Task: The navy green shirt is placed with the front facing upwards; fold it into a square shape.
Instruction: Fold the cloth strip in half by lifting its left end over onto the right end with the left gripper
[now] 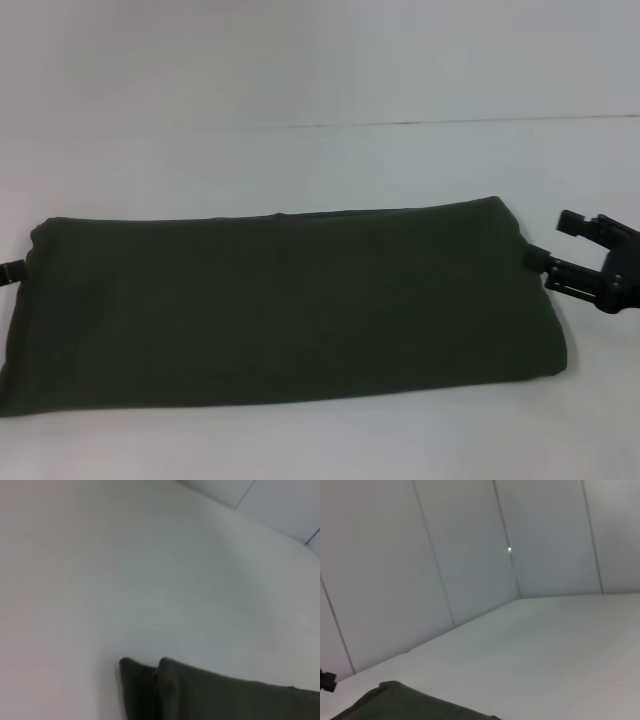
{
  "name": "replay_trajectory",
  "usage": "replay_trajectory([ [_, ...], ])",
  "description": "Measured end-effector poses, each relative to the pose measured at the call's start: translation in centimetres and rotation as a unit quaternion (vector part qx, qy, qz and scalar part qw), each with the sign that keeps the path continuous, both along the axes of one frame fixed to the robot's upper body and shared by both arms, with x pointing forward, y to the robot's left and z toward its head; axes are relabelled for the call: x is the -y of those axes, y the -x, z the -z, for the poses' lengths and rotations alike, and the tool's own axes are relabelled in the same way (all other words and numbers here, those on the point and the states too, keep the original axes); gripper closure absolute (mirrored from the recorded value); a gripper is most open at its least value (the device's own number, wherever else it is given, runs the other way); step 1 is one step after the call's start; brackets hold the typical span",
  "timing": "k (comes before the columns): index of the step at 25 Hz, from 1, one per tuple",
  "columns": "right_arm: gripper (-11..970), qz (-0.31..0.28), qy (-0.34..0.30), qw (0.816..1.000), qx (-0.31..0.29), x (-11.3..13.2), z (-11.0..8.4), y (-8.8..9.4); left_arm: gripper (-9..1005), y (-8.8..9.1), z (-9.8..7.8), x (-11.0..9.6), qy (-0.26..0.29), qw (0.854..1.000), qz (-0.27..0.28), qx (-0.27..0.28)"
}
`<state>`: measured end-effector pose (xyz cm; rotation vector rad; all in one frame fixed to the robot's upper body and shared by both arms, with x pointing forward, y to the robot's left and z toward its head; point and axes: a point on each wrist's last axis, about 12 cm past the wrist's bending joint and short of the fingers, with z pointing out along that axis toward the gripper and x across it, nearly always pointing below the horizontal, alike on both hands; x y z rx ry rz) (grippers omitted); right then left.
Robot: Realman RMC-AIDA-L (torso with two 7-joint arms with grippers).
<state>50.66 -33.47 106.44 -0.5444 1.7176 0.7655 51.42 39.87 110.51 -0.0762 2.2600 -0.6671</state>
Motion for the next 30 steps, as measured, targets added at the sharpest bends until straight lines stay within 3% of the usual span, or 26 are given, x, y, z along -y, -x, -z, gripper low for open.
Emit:
replay_trajectory([
  [13, 86, -0.031, 0.012, 0.999, 0.003, -2.0, -0.7, -2.3, 246, -1.1, 1.5, 0.5, -0.006, 0.997, -0.038, -0.069],
  [30, 92, -0.047, 0.012, 0.999, -0.015, -3.6, -0.1, -3.0, 119, -2.2, 2.3, 1.4, -0.03, 0.995, -0.023, -0.087],
])
